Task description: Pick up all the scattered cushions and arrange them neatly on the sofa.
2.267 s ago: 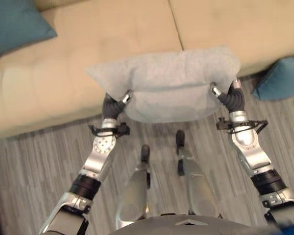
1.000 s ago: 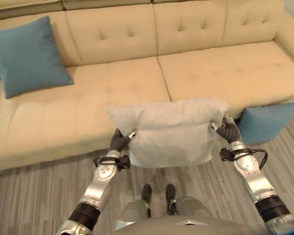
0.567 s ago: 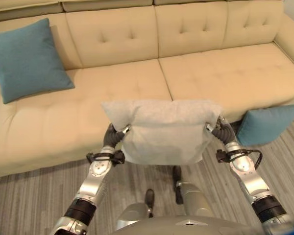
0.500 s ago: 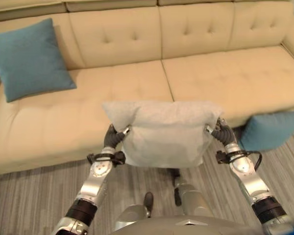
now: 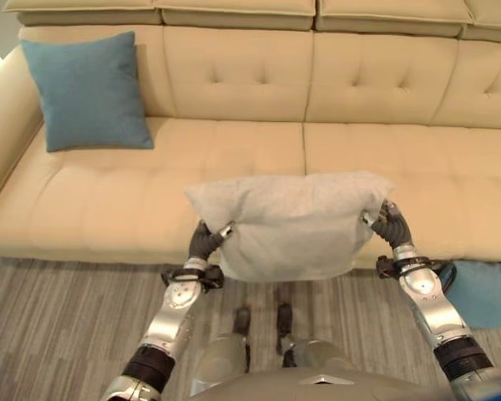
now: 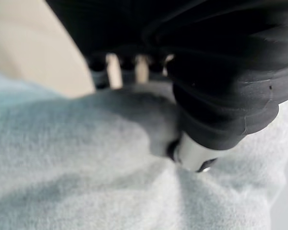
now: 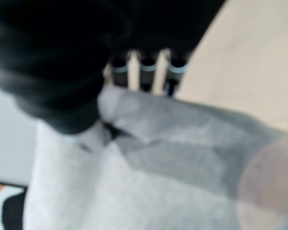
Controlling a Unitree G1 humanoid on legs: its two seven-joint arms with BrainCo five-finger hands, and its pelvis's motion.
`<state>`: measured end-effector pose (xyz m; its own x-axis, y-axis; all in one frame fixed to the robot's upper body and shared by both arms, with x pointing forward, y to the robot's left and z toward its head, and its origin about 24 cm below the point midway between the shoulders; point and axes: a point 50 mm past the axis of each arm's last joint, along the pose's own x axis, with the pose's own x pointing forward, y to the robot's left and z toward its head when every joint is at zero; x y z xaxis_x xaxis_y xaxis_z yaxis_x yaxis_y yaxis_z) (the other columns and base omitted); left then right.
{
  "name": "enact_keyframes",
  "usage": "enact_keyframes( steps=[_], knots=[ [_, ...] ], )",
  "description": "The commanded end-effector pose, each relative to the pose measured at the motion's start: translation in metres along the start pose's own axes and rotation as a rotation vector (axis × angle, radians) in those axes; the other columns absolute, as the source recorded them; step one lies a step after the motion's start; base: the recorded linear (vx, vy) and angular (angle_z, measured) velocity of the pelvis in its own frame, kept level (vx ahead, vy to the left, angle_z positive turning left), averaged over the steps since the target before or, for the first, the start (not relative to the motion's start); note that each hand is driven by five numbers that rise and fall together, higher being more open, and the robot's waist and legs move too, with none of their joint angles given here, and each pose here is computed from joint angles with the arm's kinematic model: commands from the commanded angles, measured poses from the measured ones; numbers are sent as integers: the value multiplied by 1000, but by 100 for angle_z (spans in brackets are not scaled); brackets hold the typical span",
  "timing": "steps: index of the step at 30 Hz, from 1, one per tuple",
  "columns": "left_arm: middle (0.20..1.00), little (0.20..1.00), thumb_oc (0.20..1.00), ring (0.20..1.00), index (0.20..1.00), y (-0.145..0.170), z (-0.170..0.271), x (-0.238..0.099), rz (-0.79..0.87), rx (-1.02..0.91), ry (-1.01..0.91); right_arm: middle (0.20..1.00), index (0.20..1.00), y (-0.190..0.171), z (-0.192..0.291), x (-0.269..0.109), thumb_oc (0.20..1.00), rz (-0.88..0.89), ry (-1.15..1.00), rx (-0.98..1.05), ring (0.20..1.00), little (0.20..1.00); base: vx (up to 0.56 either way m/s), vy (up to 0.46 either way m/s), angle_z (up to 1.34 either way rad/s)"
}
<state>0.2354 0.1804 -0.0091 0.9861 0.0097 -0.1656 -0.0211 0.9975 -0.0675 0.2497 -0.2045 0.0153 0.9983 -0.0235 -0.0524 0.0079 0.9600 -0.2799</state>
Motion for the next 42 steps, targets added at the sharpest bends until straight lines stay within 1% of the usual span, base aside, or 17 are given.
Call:
enact_keyframes(
  steps=[1,6,13,21,25,29,33,34,36,38,42],
  knots=[
    [200,200,200,200,200,-11,48,9,-75,-13,-243,200,200,-8,29,6,200,-26,-159,24,200,200,230,73,-20],
    [200,200,200,200,200,-12,49,8,-90,-12,-239,200,200,-1,30,5,200,-10,-162,29,200,200,272,133,-35],
    [200,200,200,200,200,-12,60,12,-96,14,-276,200,200,10,41,13,200,15,-205,40,200,200,138,111,-19],
    [200,200,200,200,200,-5,58,12,-69,26,-271,200,200,9,41,15,200,24,-201,24,200,200,173,-26,-1],
    [200,200,200,200,200,-3,49,6,-63,8,-243,200,200,3,36,9,200,9,-182,18,200,200,107,-79,32],
    [200,200,200,200,200,-2,51,9,-43,-3,-245,200,200,-3,40,9,200,-14,-204,17,200,200,82,-109,24],
    [200,200,200,200,200,-4,67,23,-22,-5,-300,200,200,-5,56,19,200,-23,-259,-8,200,200,10,-67,16],
    [200,200,200,200,200,-11,79,32,-26,-11,-333,200,200,-5,68,28,200,-27,-300,-18,200,200,-31,-19,0],
    [200,200,200,200,200,-11,79,33,-26,-11,-335,200,200,-5,69,28,200,-27,-301,-18,200,200,-42,-15,2],
    [200,200,200,200,200,-23,106,53,-23,-7,-410,200,200,0,95,50,200,-42,-373,-12,200,200,-121,-19,6],
    [200,200,200,200,200,-34,149,74,-10,26,-524,200,200,-1,135,76,200,-83,-466,-28,200,200,-128,-1,0]
  ],
)
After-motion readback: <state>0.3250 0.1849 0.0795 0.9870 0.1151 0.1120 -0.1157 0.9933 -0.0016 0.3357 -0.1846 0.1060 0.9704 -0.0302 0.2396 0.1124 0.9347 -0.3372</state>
